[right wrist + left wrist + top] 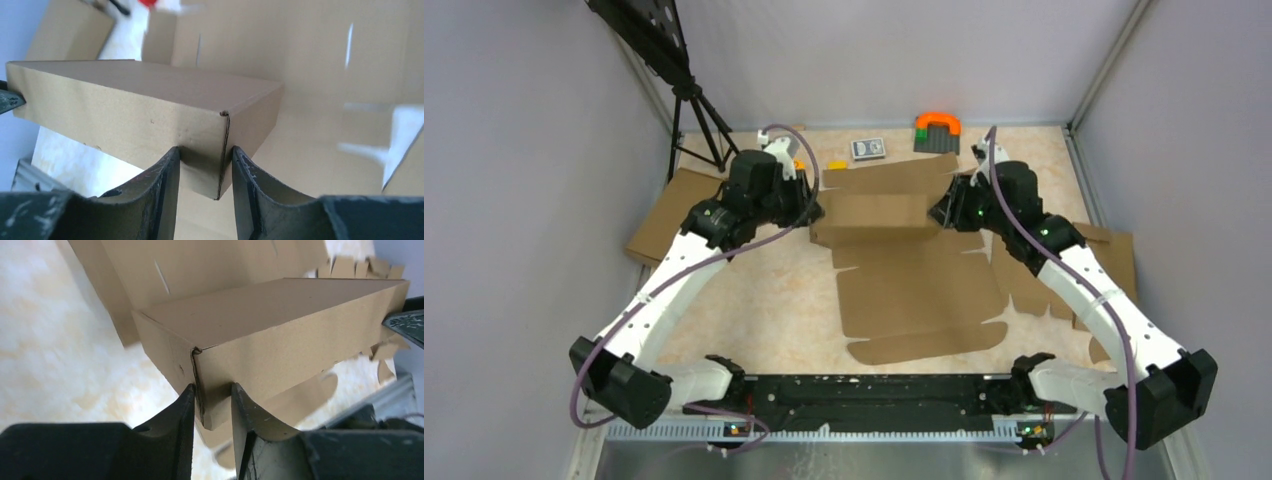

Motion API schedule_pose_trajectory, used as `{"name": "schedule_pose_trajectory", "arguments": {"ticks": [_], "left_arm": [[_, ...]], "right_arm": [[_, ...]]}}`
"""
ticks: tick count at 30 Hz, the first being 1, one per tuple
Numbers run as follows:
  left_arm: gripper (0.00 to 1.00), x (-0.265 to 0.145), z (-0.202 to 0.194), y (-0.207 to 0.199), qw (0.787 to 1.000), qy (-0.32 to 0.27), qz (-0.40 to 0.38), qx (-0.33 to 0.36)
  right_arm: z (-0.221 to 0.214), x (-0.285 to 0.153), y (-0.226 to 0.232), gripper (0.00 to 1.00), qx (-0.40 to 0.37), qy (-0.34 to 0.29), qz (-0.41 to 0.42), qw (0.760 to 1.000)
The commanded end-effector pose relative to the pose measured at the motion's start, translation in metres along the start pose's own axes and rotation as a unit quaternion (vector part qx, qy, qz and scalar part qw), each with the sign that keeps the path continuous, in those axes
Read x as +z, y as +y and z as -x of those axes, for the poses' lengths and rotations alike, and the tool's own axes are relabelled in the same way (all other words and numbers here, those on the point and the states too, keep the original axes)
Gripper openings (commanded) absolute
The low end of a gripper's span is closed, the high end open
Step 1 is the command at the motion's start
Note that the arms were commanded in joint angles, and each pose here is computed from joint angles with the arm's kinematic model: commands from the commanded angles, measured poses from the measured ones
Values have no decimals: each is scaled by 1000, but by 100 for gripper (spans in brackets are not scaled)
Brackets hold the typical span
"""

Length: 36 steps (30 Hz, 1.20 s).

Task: Fold the paper box
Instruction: Adjust the paper box at the center of the board, then pick up the paper box from the center of the board.

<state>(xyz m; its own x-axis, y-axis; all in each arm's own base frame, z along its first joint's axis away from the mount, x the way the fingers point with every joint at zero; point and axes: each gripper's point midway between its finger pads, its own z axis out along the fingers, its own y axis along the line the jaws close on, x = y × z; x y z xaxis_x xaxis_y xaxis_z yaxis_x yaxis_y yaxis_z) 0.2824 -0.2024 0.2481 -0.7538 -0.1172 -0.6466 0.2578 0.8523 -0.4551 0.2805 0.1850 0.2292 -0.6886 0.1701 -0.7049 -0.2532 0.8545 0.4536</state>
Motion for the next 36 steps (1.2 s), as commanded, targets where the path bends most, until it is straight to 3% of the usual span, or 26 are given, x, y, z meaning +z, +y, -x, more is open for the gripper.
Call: {"name": "schedule_pose_trajectory", "arguments": {"ticks": [1,3,5,7,9,10,11,12,13,18,21,26,30,36], "left_arm": [[29,-24,80,-67,968,-189,-133,100],[37,-23,69,-60,954,-239,-147,109],[49,-7,38,-42,957,-230,-143,101],[67,12,-10,-12,980,-152,-106,71],[78,18,-57,8,993,-71,-83,50],[82,17,-74,16,996,-44,-69,33],[87,14,-87,22,998,-27,-60,20],[93,10,-95,25,998,-18,-58,14],[97,6,-100,27,998,-14,-56,9],[99,-5,-85,29,998,-52,-36,-25],[99,7,-75,28,998,-49,-28,-42],[99,44,-66,37,998,-16,-12,-64],[99,69,-72,57,992,8,-10,-123],[99,86,-100,62,975,73,-92,-191]], "right_arm": [[104,-24,79,33,-95,-199,138,966],[94,-14,66,39,-103,-225,133,960],[57,3,47,50,-96,-198,129,967],[-1,21,14,57,-75,-120,95,985],[-47,23,-12,58,-48,-75,69,994],[-61,21,-22,65,-34,-71,59,995],[-74,17,-31,82,-23,-70,48,996],[-81,13,-37,90,-15,-73,41,996],[-82,6,-40,92,-13,-84,39,996],[-71,-2,-51,94,-3,-83,-15,996],[-70,10,-52,94,0,-38,-37,999],[-78,41,-51,93,47,49,-40,997],[-76,47,-51,94,88,41,-16,995],[-96,53,-62,92,124,52,5,991]]}}
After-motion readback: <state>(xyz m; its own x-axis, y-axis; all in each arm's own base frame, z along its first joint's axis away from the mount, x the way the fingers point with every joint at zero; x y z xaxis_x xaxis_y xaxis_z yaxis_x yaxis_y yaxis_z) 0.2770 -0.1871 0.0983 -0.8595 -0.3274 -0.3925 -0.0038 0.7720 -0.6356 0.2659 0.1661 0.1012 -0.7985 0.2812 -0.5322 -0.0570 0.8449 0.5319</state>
